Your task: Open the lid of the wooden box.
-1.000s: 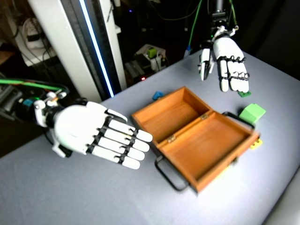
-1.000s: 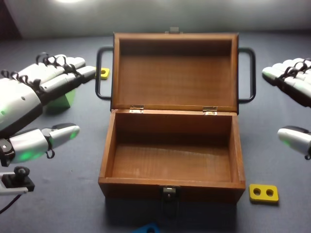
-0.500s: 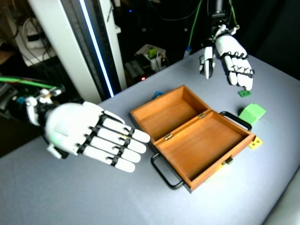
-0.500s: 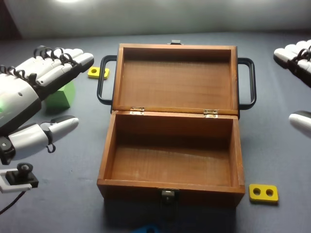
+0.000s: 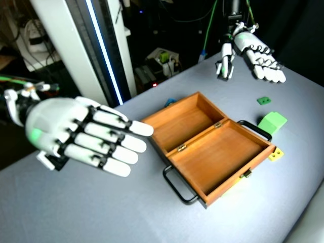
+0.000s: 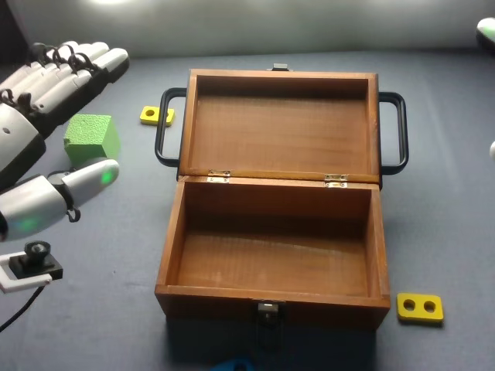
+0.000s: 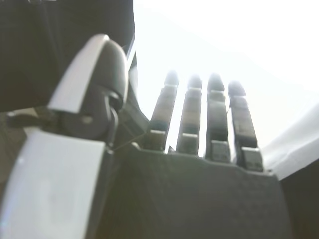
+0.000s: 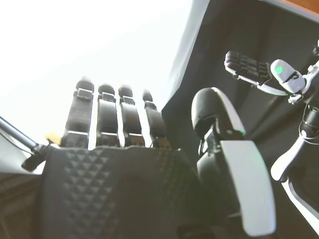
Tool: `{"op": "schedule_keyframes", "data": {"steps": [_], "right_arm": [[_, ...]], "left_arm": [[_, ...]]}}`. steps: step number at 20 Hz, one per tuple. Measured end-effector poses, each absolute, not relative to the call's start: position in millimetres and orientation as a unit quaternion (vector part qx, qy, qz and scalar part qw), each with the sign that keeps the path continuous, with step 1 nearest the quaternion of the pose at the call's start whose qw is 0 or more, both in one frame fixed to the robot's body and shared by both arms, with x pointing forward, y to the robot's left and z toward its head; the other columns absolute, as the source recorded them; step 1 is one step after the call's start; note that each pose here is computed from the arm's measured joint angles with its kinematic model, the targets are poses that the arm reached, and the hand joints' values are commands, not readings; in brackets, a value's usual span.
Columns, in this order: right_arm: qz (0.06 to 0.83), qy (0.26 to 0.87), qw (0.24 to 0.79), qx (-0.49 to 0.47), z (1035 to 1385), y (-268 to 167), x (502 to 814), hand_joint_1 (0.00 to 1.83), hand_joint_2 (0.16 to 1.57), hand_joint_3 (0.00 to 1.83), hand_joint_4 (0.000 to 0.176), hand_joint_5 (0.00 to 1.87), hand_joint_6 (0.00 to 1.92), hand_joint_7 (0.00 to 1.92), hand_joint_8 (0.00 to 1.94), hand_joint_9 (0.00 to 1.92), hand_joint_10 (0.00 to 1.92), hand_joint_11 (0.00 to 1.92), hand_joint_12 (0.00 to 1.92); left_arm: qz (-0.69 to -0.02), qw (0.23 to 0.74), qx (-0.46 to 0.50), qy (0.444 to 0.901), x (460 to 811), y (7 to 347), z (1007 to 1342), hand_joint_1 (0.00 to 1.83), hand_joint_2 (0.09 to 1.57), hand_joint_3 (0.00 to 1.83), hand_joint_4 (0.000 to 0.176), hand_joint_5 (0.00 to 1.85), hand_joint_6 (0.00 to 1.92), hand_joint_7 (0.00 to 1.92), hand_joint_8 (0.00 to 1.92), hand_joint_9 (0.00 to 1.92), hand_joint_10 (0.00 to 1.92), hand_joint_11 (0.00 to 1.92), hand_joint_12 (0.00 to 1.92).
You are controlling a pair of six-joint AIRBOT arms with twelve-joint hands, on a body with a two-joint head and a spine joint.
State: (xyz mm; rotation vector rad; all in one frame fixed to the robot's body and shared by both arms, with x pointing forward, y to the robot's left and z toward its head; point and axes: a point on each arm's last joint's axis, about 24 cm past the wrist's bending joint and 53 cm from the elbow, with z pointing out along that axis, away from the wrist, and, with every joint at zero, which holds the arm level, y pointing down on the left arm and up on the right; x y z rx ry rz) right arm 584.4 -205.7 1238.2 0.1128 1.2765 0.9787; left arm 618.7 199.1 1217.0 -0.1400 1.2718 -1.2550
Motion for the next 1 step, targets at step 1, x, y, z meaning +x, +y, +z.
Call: {"op": "schedule_keyframes", "data": {"steps": [1], "right_arm": [[0.438, 0.568, 0.695, 0.049, 1241.0, -206.7, 583.7, 0.22, 1.40, 0.00, 0.030, 0.00, 0.00, 0.00, 0.00, 0.00, 0.00, 0.00, 0.00]], "left_arm": [[-0.549, 0.627, -0.062, 0.549, 618.0, 200.0, 1219.4, 0.19, 1.45, 0.01, 0.096, 0.00, 0.00, 0.00, 0.00, 0.00, 0.00, 0.00, 0.00]]}}
